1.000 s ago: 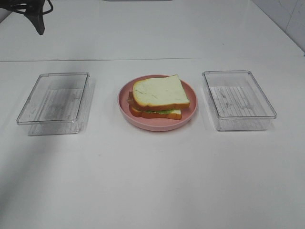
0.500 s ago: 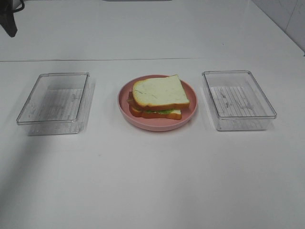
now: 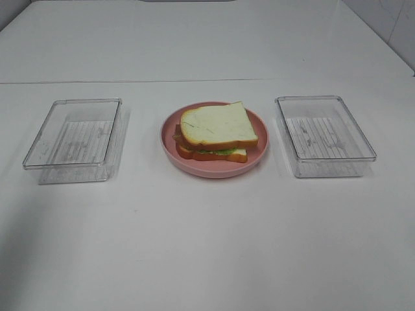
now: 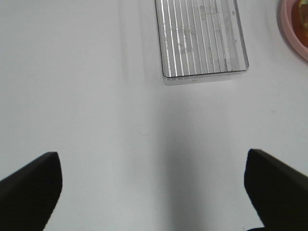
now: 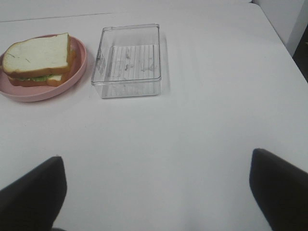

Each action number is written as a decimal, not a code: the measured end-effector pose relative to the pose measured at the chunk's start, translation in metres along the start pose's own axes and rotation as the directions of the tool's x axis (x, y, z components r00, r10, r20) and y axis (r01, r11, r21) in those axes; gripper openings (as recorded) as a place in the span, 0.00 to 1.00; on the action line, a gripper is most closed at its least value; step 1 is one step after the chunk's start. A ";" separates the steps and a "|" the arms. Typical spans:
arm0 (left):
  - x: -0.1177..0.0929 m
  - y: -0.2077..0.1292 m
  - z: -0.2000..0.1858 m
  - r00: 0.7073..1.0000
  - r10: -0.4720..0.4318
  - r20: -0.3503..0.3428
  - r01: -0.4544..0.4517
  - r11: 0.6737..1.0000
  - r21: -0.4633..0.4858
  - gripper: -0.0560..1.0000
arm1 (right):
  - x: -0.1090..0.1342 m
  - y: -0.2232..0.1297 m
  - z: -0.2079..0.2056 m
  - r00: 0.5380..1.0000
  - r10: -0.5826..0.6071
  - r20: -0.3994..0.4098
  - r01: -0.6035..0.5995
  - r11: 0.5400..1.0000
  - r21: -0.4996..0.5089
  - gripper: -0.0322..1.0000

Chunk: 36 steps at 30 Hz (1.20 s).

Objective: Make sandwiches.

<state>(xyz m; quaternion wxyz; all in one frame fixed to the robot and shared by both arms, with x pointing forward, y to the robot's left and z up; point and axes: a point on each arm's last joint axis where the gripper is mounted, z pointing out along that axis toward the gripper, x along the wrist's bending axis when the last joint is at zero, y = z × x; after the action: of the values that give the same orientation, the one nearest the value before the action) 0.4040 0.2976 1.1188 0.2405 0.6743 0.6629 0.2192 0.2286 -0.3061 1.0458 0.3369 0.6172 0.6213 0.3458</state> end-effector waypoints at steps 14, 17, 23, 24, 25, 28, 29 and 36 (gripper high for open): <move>-0.003 -0.146 -0.085 1.000 0.012 0.000 -0.011 0.912 -0.409 0.94 | 0.000 0.000 0.000 1.000 0.000 0.000 0.000 1.000 0.000 0.98; -0.003 -0.169 -0.094 1.000 0.016 0.000 -0.014 0.884 -0.467 0.94 | 0.000 0.000 0.000 1.000 0.000 0.000 0.000 1.000 0.000 0.98; -0.005 -0.179 -0.080 0.999 0.017 0.031 -0.002 0.912 -0.410 0.94 | 0.000 0.000 0.000 1.000 0.000 0.000 0.000 1.000 0.000 0.98; -0.005 -0.179 -0.080 0.999 0.017 0.031 -0.002 0.912 -0.410 0.94 | 0.000 0.000 0.000 1.000 0.000 0.000 0.000 1.000 0.000 0.98; -0.006 -0.179 -0.074 0.999 0.015 0.040 0.002 0.914 -0.406 0.94 | 0.000 0.000 0.000 1.000 0.000 0.000 0.000 1.000 0.000 0.98; -0.007 -0.177 -0.060 0.998 0.010 0.065 0.018 0.911 -0.412 0.94 | 0.000 0.000 0.000 1.000 0.000 0.000 0.000 1.000 0.000 0.98; -0.008 -0.175 -0.057 0.997 0.008 0.071 0.024 0.900 -0.435 0.94 | 0.000 0.000 0.000 1.000 0.000 0.000 0.000 1.000 0.000 0.98; -0.008 -0.174 -0.054 0.997 0.006 0.076 0.028 0.898 -0.440 0.94 | 0.000 0.000 0.000 1.000 0.000 0.000 0.000 1.000 0.000 0.98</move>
<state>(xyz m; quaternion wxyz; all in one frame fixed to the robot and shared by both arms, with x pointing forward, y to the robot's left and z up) 0.2330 0.2926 1.0545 0.4126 0.6065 0.5905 0.3365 0.2286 -0.3061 1.0458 0.3369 0.6172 0.6213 0.3458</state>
